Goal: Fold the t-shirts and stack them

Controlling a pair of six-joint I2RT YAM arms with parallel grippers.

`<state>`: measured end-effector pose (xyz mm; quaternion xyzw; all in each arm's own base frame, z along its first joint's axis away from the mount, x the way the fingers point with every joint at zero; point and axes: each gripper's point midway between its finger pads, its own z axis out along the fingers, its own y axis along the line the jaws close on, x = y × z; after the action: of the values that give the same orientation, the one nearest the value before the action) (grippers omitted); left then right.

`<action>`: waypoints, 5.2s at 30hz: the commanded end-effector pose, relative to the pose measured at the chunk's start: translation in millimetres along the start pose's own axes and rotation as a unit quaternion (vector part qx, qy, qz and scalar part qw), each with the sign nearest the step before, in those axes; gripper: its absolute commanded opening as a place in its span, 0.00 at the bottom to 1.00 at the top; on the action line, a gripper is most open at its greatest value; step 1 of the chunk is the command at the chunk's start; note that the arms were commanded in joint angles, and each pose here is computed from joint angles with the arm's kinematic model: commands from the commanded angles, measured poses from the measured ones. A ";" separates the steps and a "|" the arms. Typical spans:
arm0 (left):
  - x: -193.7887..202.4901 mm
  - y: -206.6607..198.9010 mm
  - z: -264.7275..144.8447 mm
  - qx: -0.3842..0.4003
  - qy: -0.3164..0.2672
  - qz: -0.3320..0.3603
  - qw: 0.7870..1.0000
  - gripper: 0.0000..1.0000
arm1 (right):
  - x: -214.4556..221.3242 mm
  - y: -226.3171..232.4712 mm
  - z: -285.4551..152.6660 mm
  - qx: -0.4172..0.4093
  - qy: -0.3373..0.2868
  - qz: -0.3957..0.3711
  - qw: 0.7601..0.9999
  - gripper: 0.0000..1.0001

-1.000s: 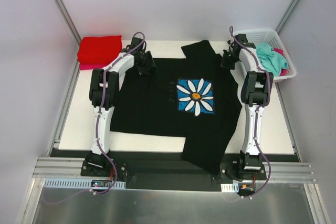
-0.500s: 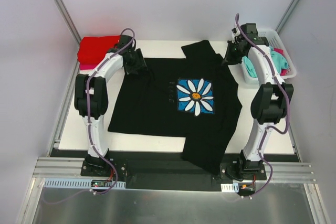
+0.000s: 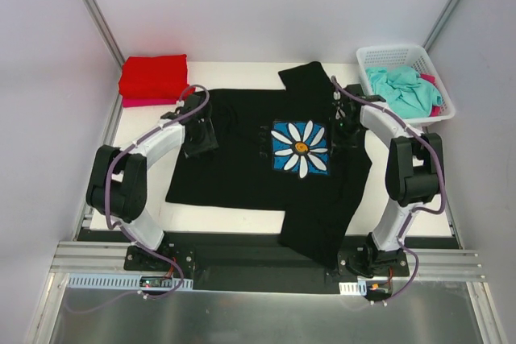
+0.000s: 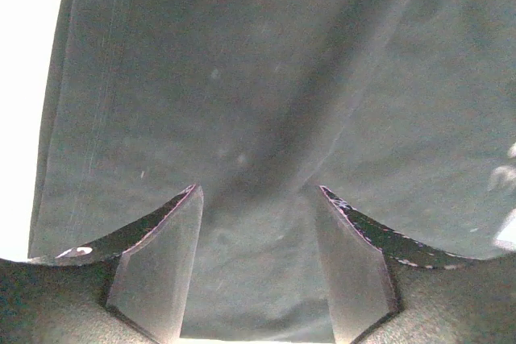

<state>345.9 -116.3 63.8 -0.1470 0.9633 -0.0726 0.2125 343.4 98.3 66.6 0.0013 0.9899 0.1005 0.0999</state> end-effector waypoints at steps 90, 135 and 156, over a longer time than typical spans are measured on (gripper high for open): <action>-64.2 -34.1 40.7 -0.049 -0.052 -0.038 0.997 0.52 | -118.6 -10.4 15.1 -0.010 -0.146 0.017 0.989 0.01; -75.7 -19.9 -0.3 -0.092 -0.026 0.046 0.994 0.99 | -84.2 8.8 -34.3 0.094 -0.077 -0.061 0.991 0.96; -43.2 -39.5 68.8 -0.045 0.106 0.072 0.991 0.99 | -79.1 -19.3 30.8 0.126 0.003 -0.055 0.991 0.96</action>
<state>428.6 -147.2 35.5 -0.0775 0.9871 -0.0211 0.1388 421.4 90.4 40.0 -0.0457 0.9935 -0.0321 0.0987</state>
